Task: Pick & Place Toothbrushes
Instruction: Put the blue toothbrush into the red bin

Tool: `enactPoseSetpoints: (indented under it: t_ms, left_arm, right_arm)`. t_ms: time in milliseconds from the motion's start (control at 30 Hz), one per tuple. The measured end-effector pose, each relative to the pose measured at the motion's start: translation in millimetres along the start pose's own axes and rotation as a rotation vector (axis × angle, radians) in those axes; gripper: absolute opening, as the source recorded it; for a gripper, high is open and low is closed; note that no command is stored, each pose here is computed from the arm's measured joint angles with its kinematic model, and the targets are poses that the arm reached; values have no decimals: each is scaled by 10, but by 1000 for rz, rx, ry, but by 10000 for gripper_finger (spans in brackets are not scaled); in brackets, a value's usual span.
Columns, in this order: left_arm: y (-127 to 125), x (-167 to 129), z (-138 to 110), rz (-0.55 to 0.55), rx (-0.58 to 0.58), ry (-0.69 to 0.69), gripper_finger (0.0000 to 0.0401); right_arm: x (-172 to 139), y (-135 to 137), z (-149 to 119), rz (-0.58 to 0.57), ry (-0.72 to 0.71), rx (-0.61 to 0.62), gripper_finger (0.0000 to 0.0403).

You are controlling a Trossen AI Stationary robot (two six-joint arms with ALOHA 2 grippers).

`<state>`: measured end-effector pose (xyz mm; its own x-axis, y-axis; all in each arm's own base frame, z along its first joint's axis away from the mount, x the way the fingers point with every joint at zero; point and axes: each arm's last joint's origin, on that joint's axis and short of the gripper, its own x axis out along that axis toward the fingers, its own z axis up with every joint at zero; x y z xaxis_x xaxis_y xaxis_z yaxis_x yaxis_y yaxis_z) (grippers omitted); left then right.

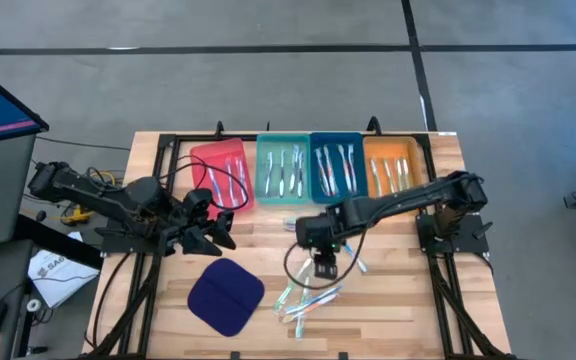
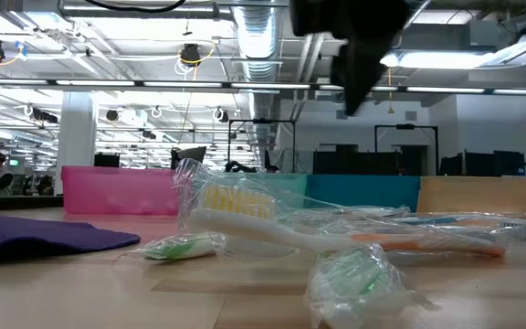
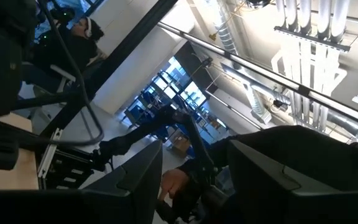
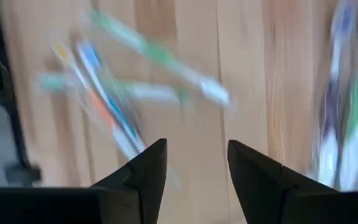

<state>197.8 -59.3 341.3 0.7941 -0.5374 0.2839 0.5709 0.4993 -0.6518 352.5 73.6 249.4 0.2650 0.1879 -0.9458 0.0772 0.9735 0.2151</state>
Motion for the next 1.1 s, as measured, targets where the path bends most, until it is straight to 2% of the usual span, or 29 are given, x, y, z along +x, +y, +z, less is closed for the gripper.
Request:
enactPoseSetpoints:
  t_ms: [100, 167, 300, 567, 667, 833, 933, 1100]
  left_arm:
    - [2, 1, -3, 0, 4, 4, 177]
    - [2, 1, -3, 1, 5, 4, 177]
    - [2, 1, -2, 1, 17, 3, 177]
    - [2, 1, -2, 1, 33, 3, 177]
    - [2, 1, -2, 2, 33, 3, 177]
    - [7, 1, -5, 7, 38, 3, 177]
    - [19, 12, -6, 11, 57, 2, 177]
    - [90, 29, -2, 73, 54, -30, 177]
  right_arm:
    - [87, 47, -100, -53, 104, 52, 162]
    - [94, 34, -193, -158, 165, 127, 160]
    - [36, 7, -242, -252, 160, 275, 152]
    - [49, -230, -249, -132, 131, 631, 150]
    - [22, -215, -373, -116, 112, 685, 152]
    - [-141, -232, -566, -81, -20, 784, 146]
    - [-223, -319, -769, -81, -84, 847, 137]
    - [-311, -399, -1045, 3, -210, 878, 132]
